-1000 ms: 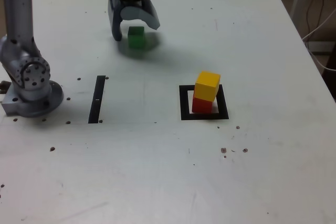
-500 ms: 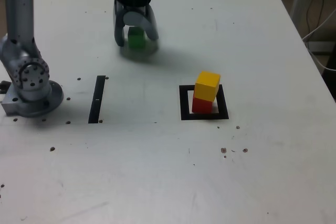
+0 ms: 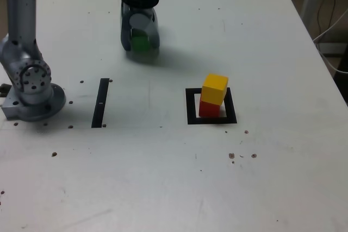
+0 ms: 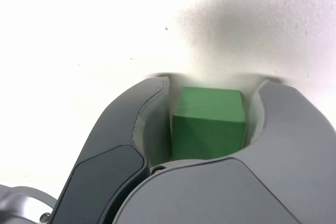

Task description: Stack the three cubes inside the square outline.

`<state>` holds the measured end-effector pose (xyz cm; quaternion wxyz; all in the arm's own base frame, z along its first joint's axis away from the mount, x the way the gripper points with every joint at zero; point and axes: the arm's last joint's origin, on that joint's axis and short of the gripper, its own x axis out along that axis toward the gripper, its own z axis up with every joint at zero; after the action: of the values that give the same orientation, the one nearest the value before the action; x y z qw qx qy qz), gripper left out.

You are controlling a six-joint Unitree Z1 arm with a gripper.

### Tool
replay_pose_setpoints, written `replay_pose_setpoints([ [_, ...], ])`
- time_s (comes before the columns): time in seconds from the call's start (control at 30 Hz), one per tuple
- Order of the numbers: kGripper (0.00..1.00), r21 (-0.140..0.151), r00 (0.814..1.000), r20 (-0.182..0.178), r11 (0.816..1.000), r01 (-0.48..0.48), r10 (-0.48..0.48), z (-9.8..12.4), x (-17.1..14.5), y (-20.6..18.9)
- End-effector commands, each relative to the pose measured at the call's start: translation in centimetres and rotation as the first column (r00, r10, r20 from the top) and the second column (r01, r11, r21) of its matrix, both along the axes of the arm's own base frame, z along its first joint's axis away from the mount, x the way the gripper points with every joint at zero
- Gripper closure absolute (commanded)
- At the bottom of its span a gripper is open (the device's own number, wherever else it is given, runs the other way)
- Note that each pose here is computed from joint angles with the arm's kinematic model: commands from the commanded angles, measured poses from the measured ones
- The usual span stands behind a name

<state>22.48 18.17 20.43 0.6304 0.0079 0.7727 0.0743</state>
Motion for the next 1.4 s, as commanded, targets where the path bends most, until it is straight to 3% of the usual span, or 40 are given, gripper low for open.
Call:
replay_pose_setpoints([
  [0.0, 0.85, -0.015, 1.0, 0.003, 1.0, 0.005, -0.005, 0.0, 0.0, 0.1],
  [0.17, 0.87, -0.057, 0.999, 0.029, 0.998, 0.033, -0.031, 0.4, 0.0, -0.2],
  [0.27, 0.87, -0.085, 0.995, 0.069, 0.994, 0.072, -0.066, 1.3, 0.2, -1.1],
  [0.43, 0.88, -0.074, 0.979, 0.142, 0.985, 0.155, -0.144, 4.5, 1.1, -4.2],
  [0.57, 0.89, -0.061, 0.968, 0.172, 0.979, 0.194, -0.181, 6.9, 1.7, -6.9],
  [0.67, 0.89, -0.061, 0.967, 0.171, 0.977, 0.204, -0.191, 8.1, 2.2, -8.7],
  [0.77, 0.89, -0.061, 0.971, 0.145, 0.977, 0.202, -0.191, 9.1, 2.6, -10.3],
  [0.9, 0.89, -0.036, 0.971, 0.119, 0.976, 0.214, -0.209, 10.9, 3.5, -13.0],
  [1.1, 0.89, 0.003, 0.952, 0.137, 0.961, 0.276, -0.274, 13.5, 5.2, -17.4],
  [1.37, 0.89, 0.006, 0.927, 0.167, 0.94, 0.34, -0.336, 14.5, 7.5, -21.7],
])
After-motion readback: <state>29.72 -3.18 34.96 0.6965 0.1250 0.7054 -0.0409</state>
